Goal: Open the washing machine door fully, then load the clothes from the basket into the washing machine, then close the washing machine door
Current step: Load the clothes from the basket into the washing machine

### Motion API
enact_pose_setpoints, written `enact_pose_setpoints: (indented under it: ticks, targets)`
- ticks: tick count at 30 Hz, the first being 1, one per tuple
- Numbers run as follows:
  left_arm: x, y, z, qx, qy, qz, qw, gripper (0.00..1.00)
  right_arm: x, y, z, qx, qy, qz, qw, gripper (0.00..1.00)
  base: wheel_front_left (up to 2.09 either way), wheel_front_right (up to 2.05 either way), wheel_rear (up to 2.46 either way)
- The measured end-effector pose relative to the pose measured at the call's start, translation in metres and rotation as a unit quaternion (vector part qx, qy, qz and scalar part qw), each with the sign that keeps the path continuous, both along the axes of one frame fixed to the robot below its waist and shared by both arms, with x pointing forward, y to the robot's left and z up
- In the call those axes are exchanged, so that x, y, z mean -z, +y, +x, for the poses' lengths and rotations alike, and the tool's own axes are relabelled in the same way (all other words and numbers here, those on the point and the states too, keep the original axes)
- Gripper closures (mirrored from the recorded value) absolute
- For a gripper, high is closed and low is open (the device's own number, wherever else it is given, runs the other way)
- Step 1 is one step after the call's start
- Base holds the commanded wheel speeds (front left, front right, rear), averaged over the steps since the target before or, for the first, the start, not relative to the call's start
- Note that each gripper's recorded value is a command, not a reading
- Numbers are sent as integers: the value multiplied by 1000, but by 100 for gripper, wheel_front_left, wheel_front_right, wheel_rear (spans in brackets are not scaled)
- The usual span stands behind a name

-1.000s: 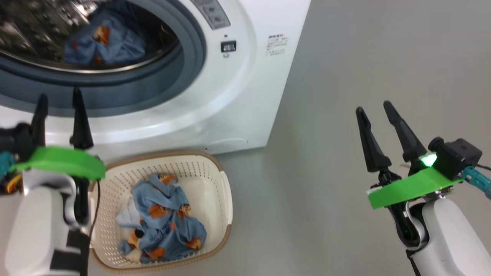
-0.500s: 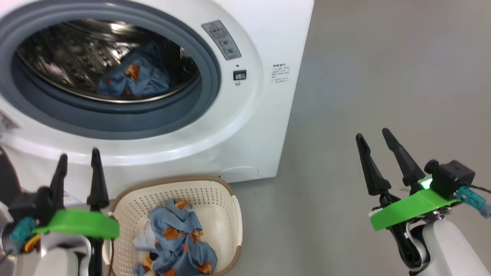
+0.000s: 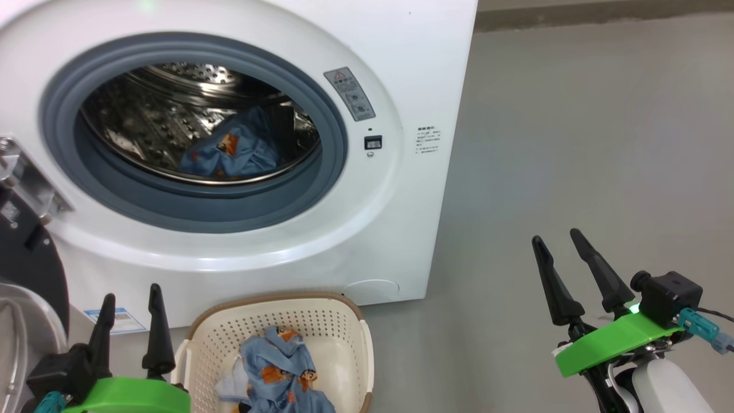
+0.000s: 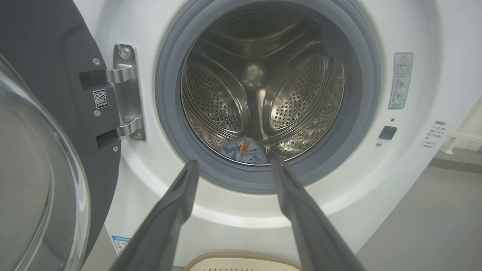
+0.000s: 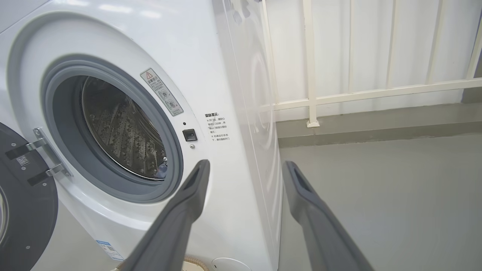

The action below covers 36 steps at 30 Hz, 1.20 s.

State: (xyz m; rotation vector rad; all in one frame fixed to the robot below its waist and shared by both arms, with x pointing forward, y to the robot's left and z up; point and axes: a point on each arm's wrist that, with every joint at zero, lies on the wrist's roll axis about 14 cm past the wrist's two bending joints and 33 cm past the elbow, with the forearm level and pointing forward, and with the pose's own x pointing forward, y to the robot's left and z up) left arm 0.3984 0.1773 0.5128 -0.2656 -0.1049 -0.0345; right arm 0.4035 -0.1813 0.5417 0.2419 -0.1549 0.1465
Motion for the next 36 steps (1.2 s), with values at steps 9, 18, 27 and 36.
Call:
enact_pose_setpoints:
  ticks: [9,18,27,36]
  targets:
    - [-11,3,-6,-9,-15,-1,1000,0,-3,5,0,-9,-5,-4,1000,0,0,0,0]
    - [-11,1,-6,-12,-15,-11,1000,0,-1,4,2,-10,-1,-9,1000,0,0,0,0]
    - [-8,-1,-4,-10,-11,-10,1000,0,4,3,3,-9,5,-9,1000,0,0,0,0]
    - [-6,-3,-1,-7,-8,-10,1000,0,7,0,3,-6,10,-9,1000,0,0,0,0]
